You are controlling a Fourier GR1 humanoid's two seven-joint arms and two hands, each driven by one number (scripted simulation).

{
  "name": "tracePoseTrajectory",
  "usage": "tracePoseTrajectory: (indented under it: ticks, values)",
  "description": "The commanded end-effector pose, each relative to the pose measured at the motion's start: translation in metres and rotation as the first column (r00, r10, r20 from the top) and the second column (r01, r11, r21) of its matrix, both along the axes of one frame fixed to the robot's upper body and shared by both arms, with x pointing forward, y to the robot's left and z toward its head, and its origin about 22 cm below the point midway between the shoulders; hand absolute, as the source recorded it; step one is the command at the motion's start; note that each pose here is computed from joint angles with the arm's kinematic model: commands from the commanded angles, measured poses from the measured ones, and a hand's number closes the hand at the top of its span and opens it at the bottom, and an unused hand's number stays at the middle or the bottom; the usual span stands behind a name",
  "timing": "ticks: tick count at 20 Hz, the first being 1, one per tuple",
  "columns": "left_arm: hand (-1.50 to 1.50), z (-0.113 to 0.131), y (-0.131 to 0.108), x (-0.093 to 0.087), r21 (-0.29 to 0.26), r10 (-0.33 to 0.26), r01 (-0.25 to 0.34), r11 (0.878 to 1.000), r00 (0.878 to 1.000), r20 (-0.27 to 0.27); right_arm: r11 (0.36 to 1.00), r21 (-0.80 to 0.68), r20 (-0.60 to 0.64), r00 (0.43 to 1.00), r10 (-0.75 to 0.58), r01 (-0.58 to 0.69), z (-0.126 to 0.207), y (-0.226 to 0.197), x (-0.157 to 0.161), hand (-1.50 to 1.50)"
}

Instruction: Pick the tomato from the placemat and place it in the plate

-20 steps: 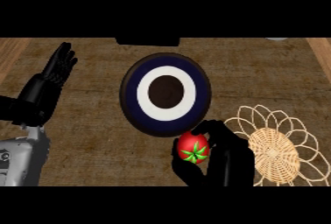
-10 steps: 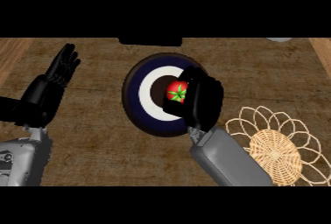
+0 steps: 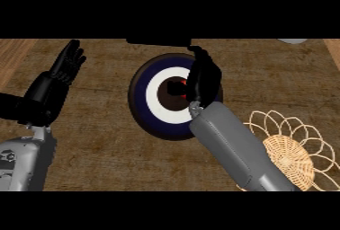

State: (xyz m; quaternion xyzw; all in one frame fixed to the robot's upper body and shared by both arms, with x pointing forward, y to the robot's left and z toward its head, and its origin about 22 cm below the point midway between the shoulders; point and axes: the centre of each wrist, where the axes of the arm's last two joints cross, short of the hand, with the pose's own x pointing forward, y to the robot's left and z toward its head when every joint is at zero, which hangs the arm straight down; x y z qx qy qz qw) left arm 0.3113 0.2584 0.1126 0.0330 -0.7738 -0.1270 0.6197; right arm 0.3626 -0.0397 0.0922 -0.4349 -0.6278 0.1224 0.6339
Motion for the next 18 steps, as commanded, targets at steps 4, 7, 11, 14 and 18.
tracePoseTrajectory:
  ticks: [4, 7, 11, 14, 18]
  values:
    - [0.00, -0.009, -0.015, 0.001, -0.009, -0.005, 0.004, 1.000, 1.000, -0.013, 0.982, 0.187, 0.179, 0.983, -0.050, 0.016, 0.010, 0.007, 0.022, -1.50]
    - [0.00, -0.002, -0.002, 0.004, 0.010, 0.013, -0.013, 1.000, 1.000, 0.001, 0.968, 0.251, 0.271, 0.958, -0.095, 0.025, -0.002, 0.002, 0.019, -1.50]
    - [0.00, -0.008, 0.001, -0.005, -0.001, 0.023, -0.023, 1.000, 1.000, -0.008, 0.916, 0.400, 0.331, 0.935, -0.127, -0.017, 0.015, 0.005, 0.014, -1.50]
    - [0.00, -0.018, 0.000, -0.004, -0.007, 0.011, -0.011, 1.000, 1.000, -0.013, 0.900, 0.435, 0.366, 0.916, -0.163, -0.013, 0.007, 0.009, 0.008, -1.50]
    - [0.00, -0.023, 0.025, -0.009, 0.010, 0.068, -0.068, 0.998, 0.997, -0.020, 0.862, 0.507, 0.366, 0.909, -0.197, -0.018, -0.006, -0.007, -0.012, -1.50]
